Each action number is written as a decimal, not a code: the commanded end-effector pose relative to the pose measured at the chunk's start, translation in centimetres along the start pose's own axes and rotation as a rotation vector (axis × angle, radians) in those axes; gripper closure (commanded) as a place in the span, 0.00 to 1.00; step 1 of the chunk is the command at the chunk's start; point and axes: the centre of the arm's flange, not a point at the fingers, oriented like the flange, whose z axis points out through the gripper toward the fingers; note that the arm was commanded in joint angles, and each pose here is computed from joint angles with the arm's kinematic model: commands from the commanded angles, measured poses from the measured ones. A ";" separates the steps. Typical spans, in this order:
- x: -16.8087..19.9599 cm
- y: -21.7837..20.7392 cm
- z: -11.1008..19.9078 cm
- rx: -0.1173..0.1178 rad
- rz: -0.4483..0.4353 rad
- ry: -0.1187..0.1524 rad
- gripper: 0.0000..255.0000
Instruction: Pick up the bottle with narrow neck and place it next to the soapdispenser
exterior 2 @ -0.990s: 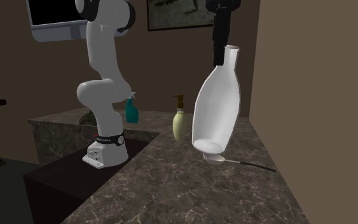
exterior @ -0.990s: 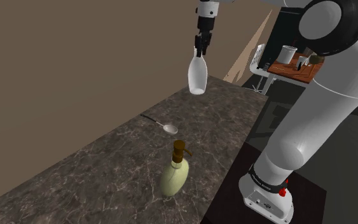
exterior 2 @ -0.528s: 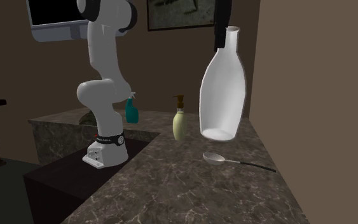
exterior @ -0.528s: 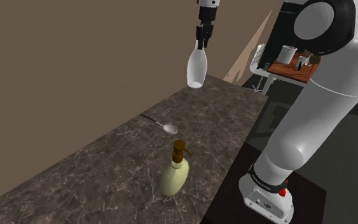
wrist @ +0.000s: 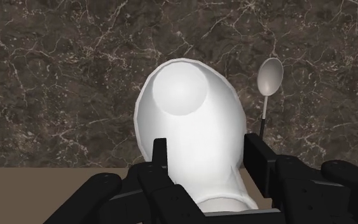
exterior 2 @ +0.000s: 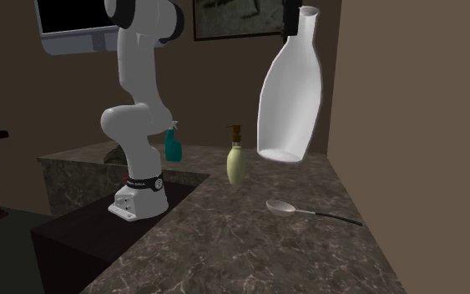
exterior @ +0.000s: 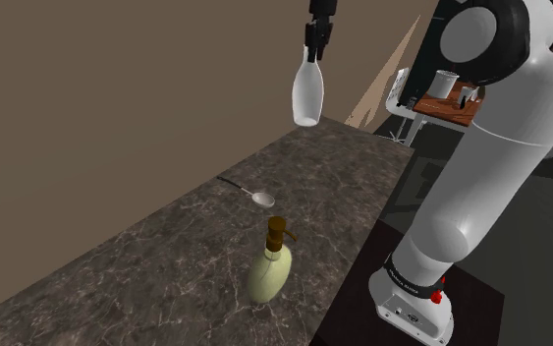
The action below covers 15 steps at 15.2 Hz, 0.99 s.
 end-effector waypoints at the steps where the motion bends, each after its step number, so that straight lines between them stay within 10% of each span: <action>1: -0.2 -0.2 -1.2 0.000 0.000 0.000 1.00; 15: -0.7 -1.5 -7.8 0.000 0.000 0.000 1.00</action>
